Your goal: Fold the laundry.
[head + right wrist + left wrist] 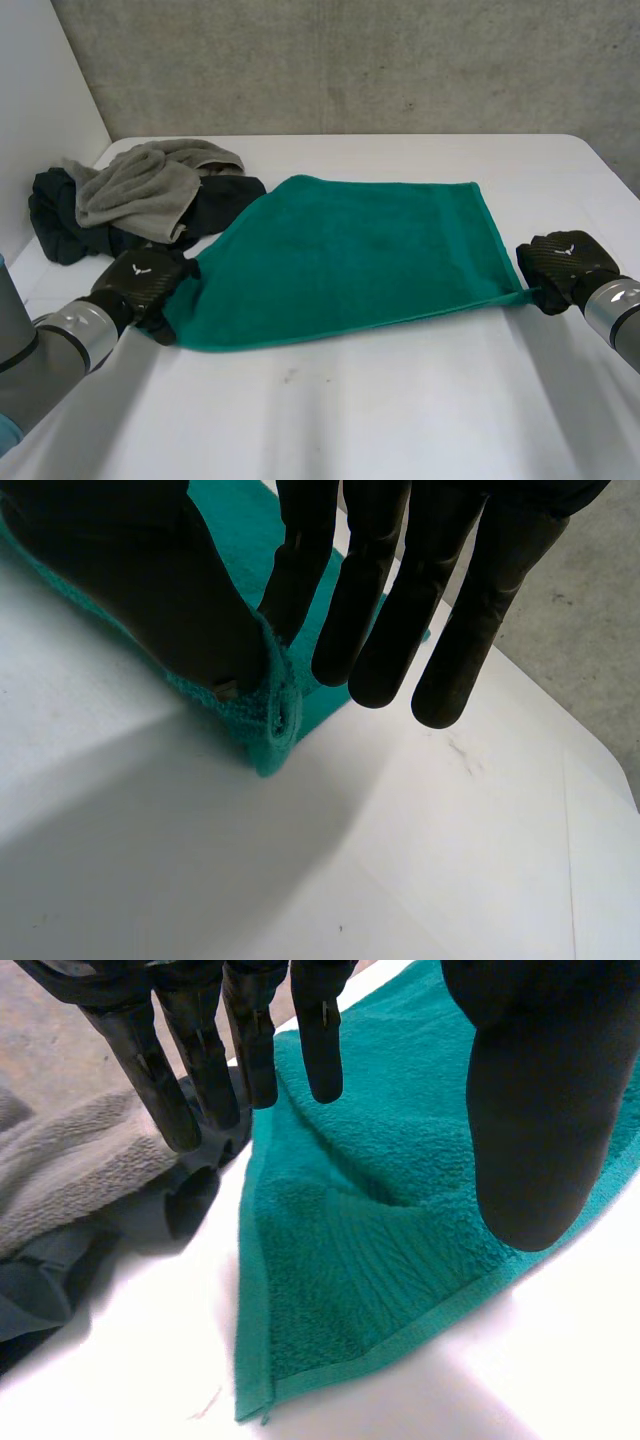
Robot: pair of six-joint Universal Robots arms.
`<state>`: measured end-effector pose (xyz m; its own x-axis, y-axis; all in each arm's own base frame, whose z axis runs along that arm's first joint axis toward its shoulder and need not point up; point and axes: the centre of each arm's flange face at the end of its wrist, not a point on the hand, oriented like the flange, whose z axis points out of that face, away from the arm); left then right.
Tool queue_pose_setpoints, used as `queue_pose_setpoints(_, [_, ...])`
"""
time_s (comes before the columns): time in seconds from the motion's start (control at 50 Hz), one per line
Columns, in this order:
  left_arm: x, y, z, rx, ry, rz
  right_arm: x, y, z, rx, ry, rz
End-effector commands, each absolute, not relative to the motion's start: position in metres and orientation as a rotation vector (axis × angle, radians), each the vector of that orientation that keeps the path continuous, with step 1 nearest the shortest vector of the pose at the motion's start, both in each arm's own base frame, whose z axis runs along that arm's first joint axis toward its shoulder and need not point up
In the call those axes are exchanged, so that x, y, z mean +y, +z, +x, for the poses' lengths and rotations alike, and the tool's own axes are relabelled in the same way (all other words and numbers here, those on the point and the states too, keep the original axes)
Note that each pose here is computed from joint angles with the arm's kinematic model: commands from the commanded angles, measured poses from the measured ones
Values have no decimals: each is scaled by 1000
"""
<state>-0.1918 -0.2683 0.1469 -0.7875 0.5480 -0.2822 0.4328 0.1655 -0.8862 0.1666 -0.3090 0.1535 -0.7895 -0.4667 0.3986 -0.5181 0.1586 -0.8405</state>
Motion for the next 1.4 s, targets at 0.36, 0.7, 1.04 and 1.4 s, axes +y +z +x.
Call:
queue_pose_setpoints(0.36, [-286,116,-189,-2260,1714,-1076,-306,150,166,-2371,1726,1000])
queue_pose_setpoints(0.7, [-268,138,-196,-2278,1742,-1238,-296,170,168,-2303,1663,1110])
queue_pose_setpoints(1.04, [-154,180,-214,-2410,1433,-1441,-225,214,150,-2184,1149,1614])
queue_pose_setpoints(1.4, [-266,156,-257,-2246,1841,-1234,-321,169,169,-2196,1466,1220])
